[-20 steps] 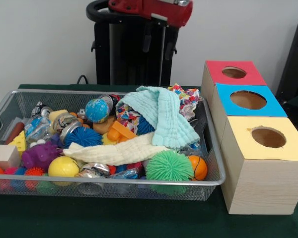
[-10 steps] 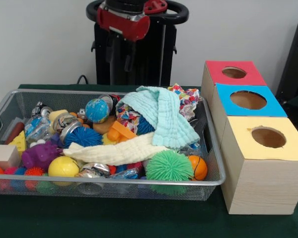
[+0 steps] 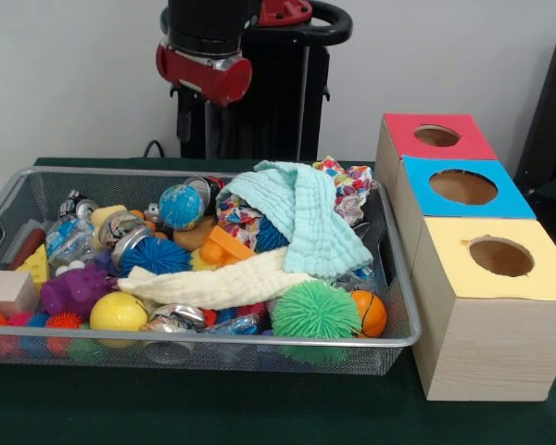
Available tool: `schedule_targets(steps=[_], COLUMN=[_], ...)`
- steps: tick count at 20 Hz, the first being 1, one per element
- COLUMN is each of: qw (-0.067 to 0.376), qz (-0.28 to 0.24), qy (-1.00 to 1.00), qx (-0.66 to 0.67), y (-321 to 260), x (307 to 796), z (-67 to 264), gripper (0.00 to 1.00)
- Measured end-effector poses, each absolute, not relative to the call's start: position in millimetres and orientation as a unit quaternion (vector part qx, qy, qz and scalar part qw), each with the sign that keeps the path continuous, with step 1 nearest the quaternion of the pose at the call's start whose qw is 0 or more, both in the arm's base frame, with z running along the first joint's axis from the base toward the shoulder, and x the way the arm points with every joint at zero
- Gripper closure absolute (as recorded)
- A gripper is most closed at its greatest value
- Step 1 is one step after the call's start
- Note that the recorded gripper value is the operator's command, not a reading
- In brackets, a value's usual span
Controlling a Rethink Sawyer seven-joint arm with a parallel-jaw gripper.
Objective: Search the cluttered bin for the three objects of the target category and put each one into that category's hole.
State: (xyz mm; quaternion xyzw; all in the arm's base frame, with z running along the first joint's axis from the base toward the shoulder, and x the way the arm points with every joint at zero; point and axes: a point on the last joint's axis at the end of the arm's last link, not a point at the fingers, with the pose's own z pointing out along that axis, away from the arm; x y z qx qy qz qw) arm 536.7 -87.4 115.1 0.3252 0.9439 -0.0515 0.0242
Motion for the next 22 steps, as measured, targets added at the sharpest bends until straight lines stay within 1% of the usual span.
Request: schedule_targets(steps=[4,10,12,13,14,17,22], qw=[0.041,0.073,0.077,0.077,0.073,0.067,0.076], qz=[-0.051,-0.043,-0.036,-0.035,-0.030,-0.024,-0.019], qy=[0.946,0.949,0.950,0.950,0.951,0.953,0.954], qx=[0.317,0.303,0.300,0.300,0.299,0.296,0.290], y=[-101,-122,-129,-130,-135,-138,-140], x=[534,524,517,516,509,502,502], z=[99,59,44,41,29,17,12], gripper=[0.00,0.00,0.00,0.00,0.00,0.00,0.00])
